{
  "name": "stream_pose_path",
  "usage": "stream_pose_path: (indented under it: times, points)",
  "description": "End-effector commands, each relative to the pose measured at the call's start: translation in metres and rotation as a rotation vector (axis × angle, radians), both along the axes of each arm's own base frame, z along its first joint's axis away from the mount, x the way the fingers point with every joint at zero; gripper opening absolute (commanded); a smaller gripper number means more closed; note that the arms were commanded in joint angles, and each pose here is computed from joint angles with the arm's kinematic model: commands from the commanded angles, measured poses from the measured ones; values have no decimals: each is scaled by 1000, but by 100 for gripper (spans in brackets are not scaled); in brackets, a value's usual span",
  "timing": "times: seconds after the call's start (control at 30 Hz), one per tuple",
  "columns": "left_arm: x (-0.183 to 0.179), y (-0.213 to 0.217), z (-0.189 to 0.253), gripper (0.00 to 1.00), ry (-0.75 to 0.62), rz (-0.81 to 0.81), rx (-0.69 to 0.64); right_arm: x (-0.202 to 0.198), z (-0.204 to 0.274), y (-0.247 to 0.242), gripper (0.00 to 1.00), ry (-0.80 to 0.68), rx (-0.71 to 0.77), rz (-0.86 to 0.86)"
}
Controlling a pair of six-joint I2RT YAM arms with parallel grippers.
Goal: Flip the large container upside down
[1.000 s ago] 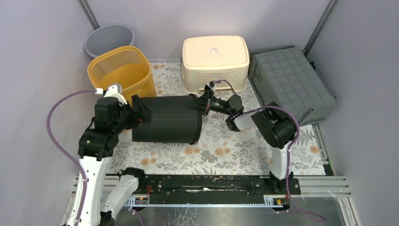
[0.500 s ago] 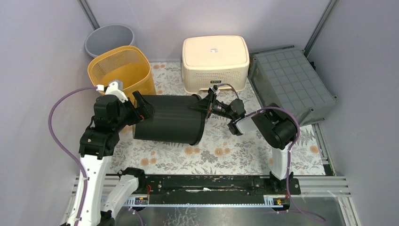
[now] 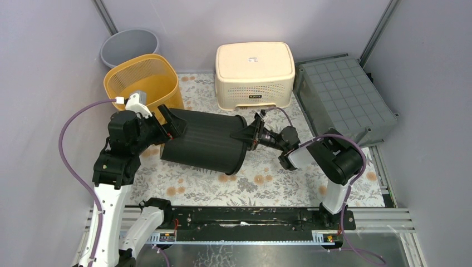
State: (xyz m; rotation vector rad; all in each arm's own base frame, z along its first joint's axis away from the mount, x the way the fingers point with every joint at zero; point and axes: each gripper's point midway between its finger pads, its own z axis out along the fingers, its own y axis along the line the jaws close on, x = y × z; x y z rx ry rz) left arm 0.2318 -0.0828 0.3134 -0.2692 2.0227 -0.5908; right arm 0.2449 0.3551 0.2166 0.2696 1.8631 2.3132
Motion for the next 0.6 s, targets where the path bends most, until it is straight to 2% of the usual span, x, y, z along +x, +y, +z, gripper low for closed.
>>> stream_pose_path:
  times: [0.0, 0.33, 0.57]
  points:
    - [4, -14, 27, 100, -90, -65, -54, -13, 15, -12, 46, -118, 43, -20]
    - [0, -30, 21, 100, -86, -127, -136, -23, -6, -34, 46, -84, -10, -55]
    - [0, -34, 16, 100, -77, -146, -148, -33, -29, -54, 46, -51, -72, -68]
